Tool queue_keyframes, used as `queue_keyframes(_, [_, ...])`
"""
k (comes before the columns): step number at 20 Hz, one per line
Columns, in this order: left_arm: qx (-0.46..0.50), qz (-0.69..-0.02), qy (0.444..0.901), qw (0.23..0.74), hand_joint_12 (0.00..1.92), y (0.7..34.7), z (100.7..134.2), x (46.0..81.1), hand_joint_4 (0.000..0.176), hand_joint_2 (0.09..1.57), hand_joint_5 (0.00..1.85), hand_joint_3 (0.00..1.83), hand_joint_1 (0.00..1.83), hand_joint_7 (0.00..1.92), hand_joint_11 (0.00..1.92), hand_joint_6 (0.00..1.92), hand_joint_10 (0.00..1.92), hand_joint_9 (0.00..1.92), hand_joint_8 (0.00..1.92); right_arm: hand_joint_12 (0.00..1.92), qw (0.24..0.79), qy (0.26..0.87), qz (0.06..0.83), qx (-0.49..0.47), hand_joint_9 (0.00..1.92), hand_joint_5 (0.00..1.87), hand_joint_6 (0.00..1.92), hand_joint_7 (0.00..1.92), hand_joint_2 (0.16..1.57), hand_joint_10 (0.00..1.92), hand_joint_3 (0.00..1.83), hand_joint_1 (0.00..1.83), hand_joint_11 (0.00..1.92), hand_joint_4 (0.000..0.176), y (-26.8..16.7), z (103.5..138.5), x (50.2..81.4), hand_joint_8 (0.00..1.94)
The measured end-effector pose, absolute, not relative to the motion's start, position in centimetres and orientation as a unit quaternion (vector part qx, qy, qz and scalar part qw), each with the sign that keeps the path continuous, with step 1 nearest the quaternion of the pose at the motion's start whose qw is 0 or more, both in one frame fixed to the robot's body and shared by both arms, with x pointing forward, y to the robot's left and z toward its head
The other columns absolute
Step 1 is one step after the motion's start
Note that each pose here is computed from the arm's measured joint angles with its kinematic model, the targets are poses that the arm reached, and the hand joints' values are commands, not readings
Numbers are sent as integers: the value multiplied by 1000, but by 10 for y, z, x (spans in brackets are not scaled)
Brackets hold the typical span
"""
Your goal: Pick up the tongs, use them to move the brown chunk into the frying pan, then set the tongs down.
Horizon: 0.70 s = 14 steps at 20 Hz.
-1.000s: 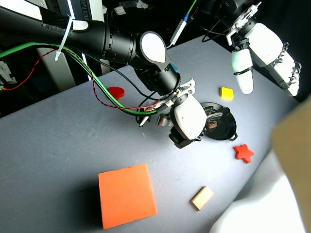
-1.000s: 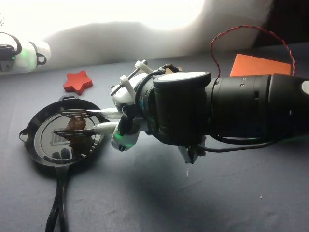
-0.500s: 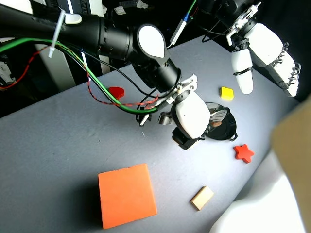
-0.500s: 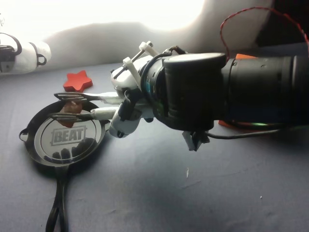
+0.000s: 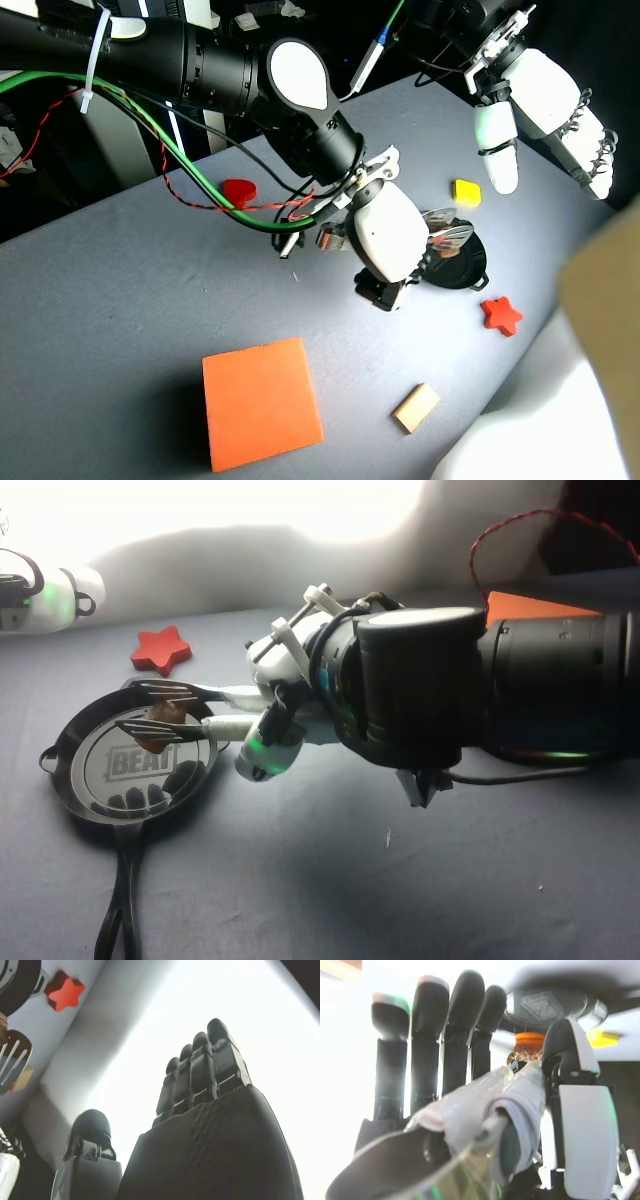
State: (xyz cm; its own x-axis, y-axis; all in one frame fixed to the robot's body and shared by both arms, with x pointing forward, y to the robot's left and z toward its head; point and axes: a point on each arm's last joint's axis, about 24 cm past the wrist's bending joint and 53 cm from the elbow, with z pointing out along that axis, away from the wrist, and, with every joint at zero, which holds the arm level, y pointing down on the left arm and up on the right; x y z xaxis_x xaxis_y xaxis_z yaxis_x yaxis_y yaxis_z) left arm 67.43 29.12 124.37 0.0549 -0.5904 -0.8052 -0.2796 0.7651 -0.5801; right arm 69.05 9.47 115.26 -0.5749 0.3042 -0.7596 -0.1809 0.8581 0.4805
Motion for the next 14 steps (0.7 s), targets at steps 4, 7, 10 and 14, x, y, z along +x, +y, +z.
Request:
queue_keyframes(4, [-321, -119, 677, 651, 211, 291, 1243, 674, 0, 1247, 0, 1, 0, 45, 0, 0, 0, 50, 0, 1862, 458, 850, 258, 28, 911, 766, 914, 962, 1225, 1400, 0, 498, 708, 0, 94, 1141, 688, 1053])
queue_keyframes(7, [-320, -118, 679, 650, 238, 291, 1242, 674, 0, 1243, 2, 0, 0, 51, 0, 0, 2, 63, 0, 1822, 461, 848, 261, 23, 867, 721, 759, 926, 1195, 1311, 0, 474, 659, 0, 96, 1144, 688, 894])
queue_keyframes(10, [-319, -117, 681, 649, 289, 291, 1240, 673, 0, 1237, 25, 0, 0, 69, 0, 2, 2, 69, 1, 1813, 461, 847, 264, 20, 860, 727, 739, 920, 1184, 1318, 0, 495, 654, 0, 98, 1145, 687, 866])
queue_keyframes(14, [-319, -117, 681, 649, 309, 291, 1240, 673, 0, 1245, 17, 1, 0, 73, 0, 0, 2, 72, 1, 1790, 468, 838, 281, 11, 865, 742, 722, 939, 1184, 1283, 0, 498, 635, 0, 93, 1171, 674, 838])
